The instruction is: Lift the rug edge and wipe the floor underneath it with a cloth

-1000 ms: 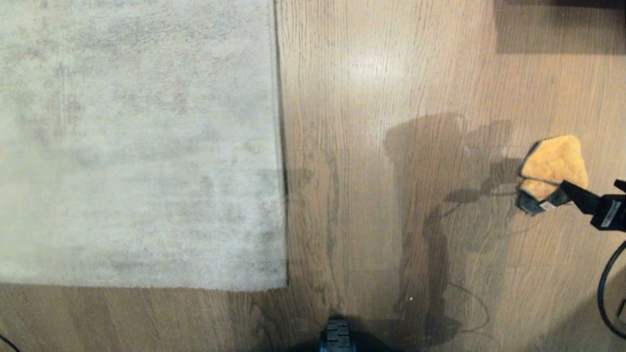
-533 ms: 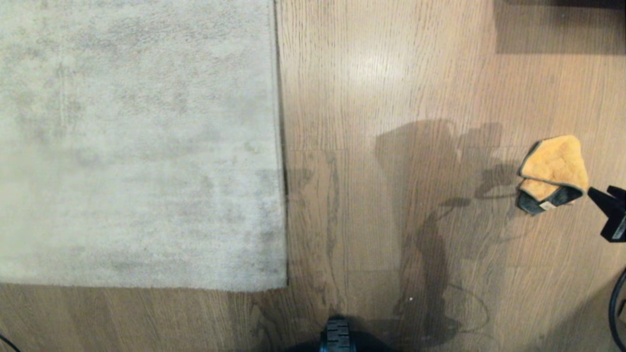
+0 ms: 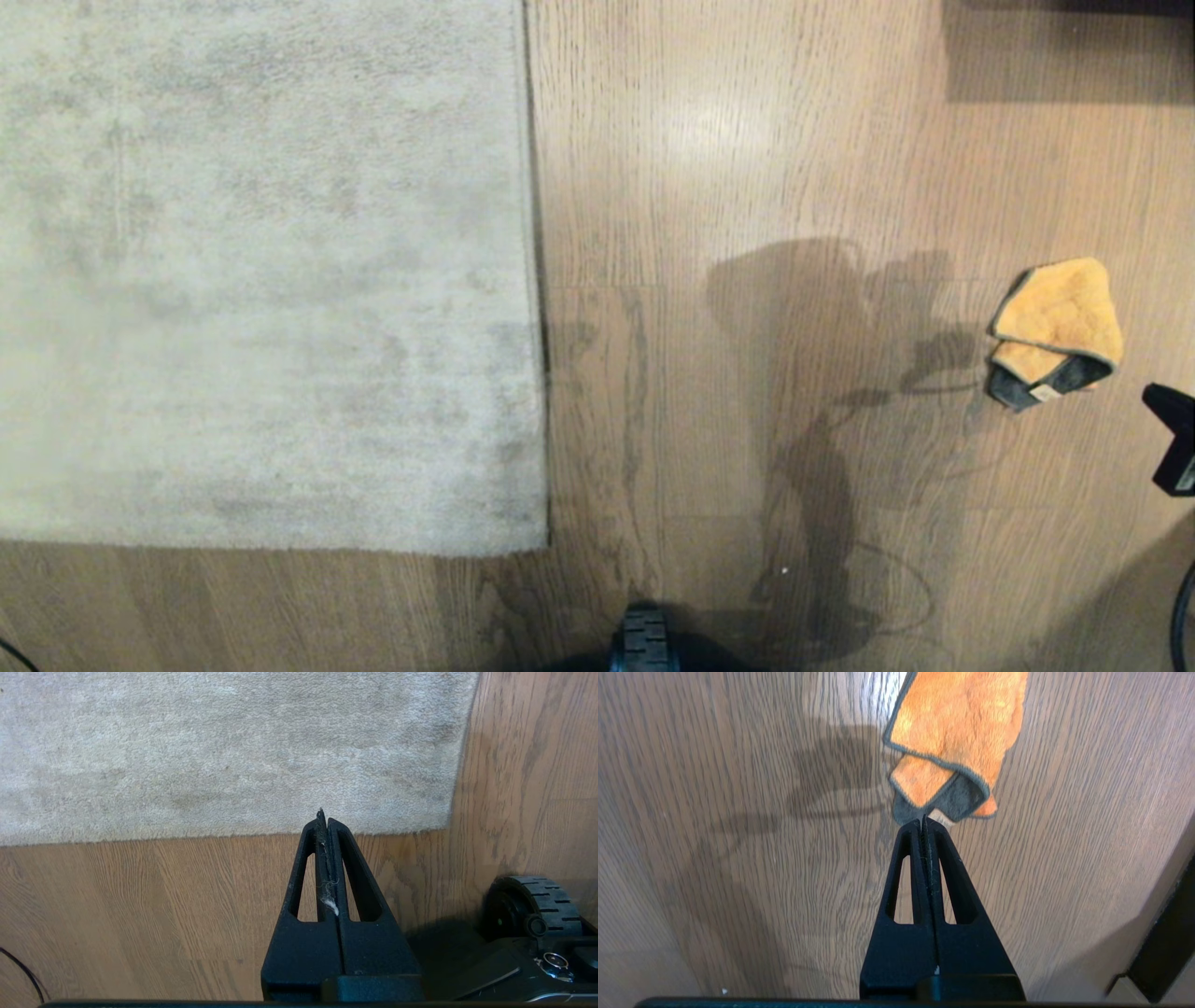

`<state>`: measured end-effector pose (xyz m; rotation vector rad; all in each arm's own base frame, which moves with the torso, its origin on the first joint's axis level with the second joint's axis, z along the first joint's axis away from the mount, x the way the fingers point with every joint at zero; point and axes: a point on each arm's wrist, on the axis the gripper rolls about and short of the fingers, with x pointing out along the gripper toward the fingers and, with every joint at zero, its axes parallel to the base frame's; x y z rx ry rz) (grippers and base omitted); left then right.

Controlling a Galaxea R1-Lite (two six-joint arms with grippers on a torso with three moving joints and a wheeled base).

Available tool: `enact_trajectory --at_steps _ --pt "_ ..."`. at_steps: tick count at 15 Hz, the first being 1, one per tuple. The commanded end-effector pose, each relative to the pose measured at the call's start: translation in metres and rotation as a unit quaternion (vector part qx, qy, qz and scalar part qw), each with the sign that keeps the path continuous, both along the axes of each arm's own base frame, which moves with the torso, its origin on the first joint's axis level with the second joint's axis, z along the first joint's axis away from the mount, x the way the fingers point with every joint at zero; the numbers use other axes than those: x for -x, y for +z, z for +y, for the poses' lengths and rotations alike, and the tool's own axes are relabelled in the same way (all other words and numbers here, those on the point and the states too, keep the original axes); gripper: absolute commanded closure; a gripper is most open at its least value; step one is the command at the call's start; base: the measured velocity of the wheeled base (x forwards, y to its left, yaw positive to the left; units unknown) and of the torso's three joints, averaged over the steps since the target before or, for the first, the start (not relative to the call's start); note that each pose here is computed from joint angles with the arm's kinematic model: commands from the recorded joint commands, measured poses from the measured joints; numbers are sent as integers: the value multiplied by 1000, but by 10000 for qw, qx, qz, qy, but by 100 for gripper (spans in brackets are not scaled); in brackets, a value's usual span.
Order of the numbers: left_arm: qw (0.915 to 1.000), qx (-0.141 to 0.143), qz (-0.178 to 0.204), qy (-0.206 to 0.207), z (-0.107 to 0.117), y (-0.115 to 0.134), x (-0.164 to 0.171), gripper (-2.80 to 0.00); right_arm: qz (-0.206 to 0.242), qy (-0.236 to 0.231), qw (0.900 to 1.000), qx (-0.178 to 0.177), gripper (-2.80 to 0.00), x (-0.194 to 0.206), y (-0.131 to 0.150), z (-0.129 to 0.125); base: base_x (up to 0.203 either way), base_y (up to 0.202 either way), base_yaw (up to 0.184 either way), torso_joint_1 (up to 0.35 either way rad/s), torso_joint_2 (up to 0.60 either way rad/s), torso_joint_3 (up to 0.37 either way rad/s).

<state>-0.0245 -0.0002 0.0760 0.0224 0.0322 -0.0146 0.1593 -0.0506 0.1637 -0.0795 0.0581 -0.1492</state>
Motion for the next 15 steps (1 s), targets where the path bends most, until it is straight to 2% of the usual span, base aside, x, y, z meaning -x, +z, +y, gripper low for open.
enact_trajectory --at_steps 1,6,8,13,15 --pt "10000 -2 -1 2 0 0 0 0 18 21 9999 138 0 5 -2 2 0 0 0 0 0 0" --pt "10000 -2 -1 2 0 0 0 0 193 46 9993 319 0 14 -11 5 0 0 0 0 0 0" --pt "10000 -2 -1 2 0 0 0 0 349 62 9988 343 0 19 -20 7 0 0 0 0 0 0" --pt "10000 -2 -1 2 0 0 0 0 372 151 9986 332 0 27 -24 12 0 0 0 0 0 0" --pt "10000 -2 -1 2 0 0 0 0 243 467 9979 370 0 39 -25 25 0 0 0 0 0 0"
